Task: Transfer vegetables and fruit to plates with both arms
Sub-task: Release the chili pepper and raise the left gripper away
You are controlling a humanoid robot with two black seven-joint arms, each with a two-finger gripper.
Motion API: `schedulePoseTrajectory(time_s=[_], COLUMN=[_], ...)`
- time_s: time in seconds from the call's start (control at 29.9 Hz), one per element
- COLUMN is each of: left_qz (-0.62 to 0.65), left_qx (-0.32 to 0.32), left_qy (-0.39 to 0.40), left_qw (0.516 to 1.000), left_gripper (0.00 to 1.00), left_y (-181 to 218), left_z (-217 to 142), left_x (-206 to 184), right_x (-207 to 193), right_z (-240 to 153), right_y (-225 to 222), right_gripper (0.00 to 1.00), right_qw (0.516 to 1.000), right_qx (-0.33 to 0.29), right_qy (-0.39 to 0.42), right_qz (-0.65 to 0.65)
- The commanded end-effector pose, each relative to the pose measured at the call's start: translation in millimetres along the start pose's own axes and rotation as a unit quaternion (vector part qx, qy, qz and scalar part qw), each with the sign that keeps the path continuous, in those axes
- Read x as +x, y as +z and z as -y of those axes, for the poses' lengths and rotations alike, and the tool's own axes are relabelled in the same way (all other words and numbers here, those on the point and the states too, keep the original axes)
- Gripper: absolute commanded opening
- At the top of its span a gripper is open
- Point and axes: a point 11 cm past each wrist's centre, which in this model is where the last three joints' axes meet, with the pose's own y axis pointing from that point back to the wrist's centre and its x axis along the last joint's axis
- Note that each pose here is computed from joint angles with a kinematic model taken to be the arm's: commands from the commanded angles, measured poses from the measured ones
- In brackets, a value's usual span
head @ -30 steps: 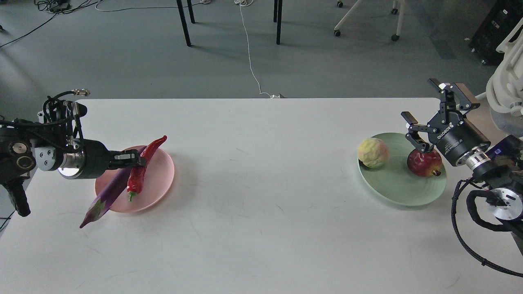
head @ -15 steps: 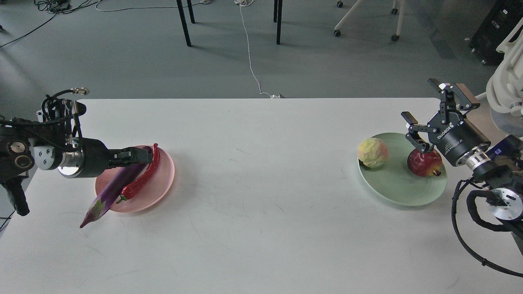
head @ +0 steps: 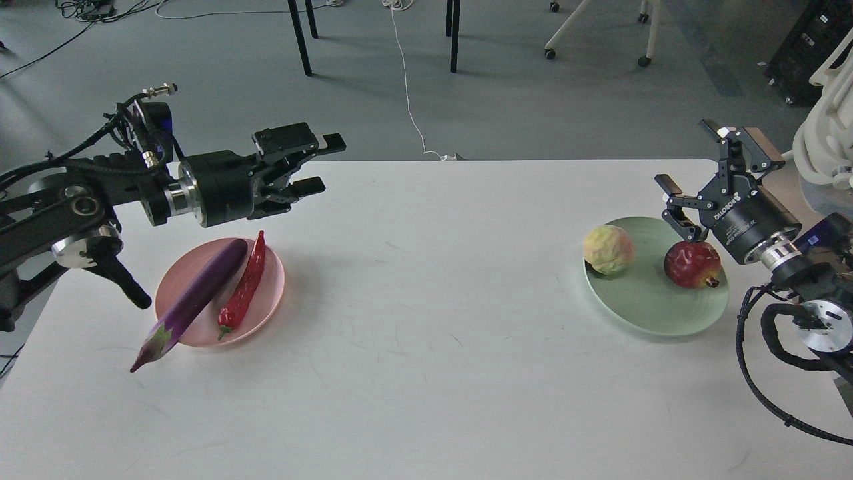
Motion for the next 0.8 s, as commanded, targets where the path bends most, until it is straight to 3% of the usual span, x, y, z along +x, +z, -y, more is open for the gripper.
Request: schedulePoseTrajectory(time_s=[0.0, 0.17, 0.3, 0.47, 0.77], left_qz=[-0.022, -0.092, -0.171, -0.240, -0.253], left_qx=[-0.080, -0.103, -0.108, -0.082, -0.100], left_qy=[0.097, 0.194, 0.241, 0.233, 0.238], left_qw=[0.992, 0.971, 0.949, 0.939, 0.932], left_gripper=[1.00, 1.00, 1.00, 1.00, 1.00], left_y=[-9.8, -35.7, -65.7, -92.5, -90.1], left_z=[2.9, 8.4, -14.0, -33.0, -30.9], left_x=[-3.7, -18.8, -17.1, -4.3, -1.6], right_x=[0.2, 1.6, -0.4, -13.3, -23.9], right_z=[2.1, 4.1, 8.6, 15.7, 22.7], right_y=[-4.3, -4.3, -4.8, -13.2, -14.1], right_gripper=[0.98, 0.98, 0.98, 0.98, 0.98], right_qw=[1.000, 0.999, 0.998, 0.998, 0.997], right_qx=[0.008, 0.010, 0.020, 0.041, 0.061], right_qy=[0.009, 0.042, 0.053, 0.040, 0.032], right_qz=[-0.003, -0.018, -0.013, 0.004, 0.032])
